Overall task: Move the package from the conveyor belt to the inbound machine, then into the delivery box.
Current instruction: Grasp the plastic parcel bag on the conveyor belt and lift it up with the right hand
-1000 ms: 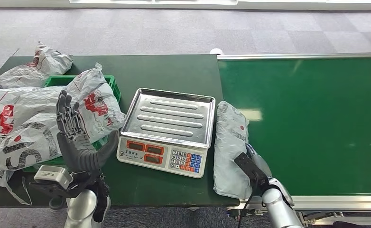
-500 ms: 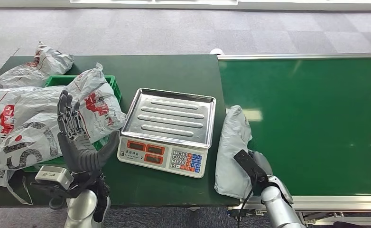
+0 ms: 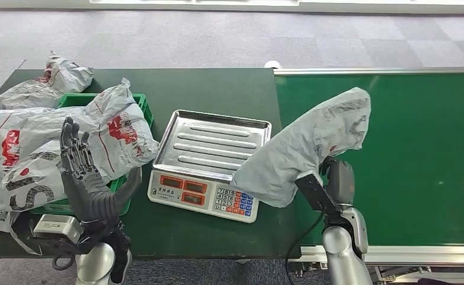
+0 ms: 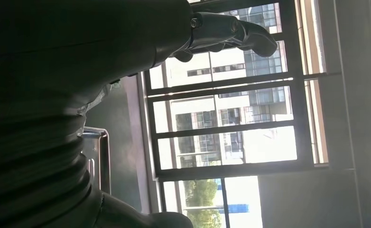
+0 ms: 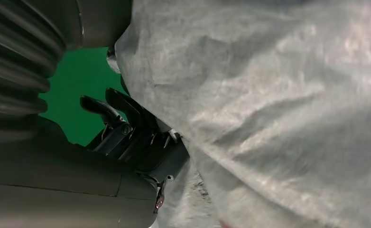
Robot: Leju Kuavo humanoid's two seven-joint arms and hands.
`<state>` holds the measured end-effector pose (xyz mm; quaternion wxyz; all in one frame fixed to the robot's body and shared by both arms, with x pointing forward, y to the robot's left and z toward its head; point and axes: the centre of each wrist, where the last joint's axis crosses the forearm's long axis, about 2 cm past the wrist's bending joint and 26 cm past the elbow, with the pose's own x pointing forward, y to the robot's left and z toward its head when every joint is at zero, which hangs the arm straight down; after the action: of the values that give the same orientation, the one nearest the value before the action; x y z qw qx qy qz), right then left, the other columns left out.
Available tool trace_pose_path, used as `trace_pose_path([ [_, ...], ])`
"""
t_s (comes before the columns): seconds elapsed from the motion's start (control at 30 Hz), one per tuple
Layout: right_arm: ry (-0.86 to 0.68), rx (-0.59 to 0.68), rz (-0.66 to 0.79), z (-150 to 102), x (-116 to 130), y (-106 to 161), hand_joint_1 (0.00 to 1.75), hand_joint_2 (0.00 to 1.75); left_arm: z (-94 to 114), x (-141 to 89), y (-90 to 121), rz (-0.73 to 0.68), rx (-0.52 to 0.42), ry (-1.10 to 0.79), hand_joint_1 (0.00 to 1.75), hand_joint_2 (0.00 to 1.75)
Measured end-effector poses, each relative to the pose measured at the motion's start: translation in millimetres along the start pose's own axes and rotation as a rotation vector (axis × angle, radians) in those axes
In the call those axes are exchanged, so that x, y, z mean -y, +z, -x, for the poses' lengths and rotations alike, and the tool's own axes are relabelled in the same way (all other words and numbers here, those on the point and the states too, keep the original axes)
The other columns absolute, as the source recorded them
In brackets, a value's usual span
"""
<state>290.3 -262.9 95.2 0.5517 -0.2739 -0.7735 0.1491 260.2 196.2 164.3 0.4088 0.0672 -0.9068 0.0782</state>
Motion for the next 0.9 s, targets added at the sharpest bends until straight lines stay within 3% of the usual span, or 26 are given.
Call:
trace_pose_path([
  [0.23,0.228,0.199,0.444,-66.5,38.8,-8.4,1.75,1.75,-0.3,0.7,-0.8,-0.007,-0.004,-0.002,0.00,1.75],
  [0.37,0.244,0.246,0.523,-87.0,49.3,-9.8,1.75,1.75,0.1,1.8,-0.5,-0.008,-0.009,-0.001,0.00,1.75],
  [0.6,0.267,0.276,0.538,-100.5,52.0,-11.8,1.75,1.75,0.7,3.5,-0.9,-0.007,-0.012,0.001,0.00,1.75],
  [0.7,0.271,0.286,0.411,-116.0,33.2,-33.1,1.75,1.75,1.3,8.8,-5.7,0.005,-0.003,0.022,0.00,1.75],
  [0.9,0.265,0.301,0.141,-155.4,-51.6,-105.2,1.75,1.75,-0.8,32.7,-16.8,0.047,0.031,0.109,0.00,1.75],
])
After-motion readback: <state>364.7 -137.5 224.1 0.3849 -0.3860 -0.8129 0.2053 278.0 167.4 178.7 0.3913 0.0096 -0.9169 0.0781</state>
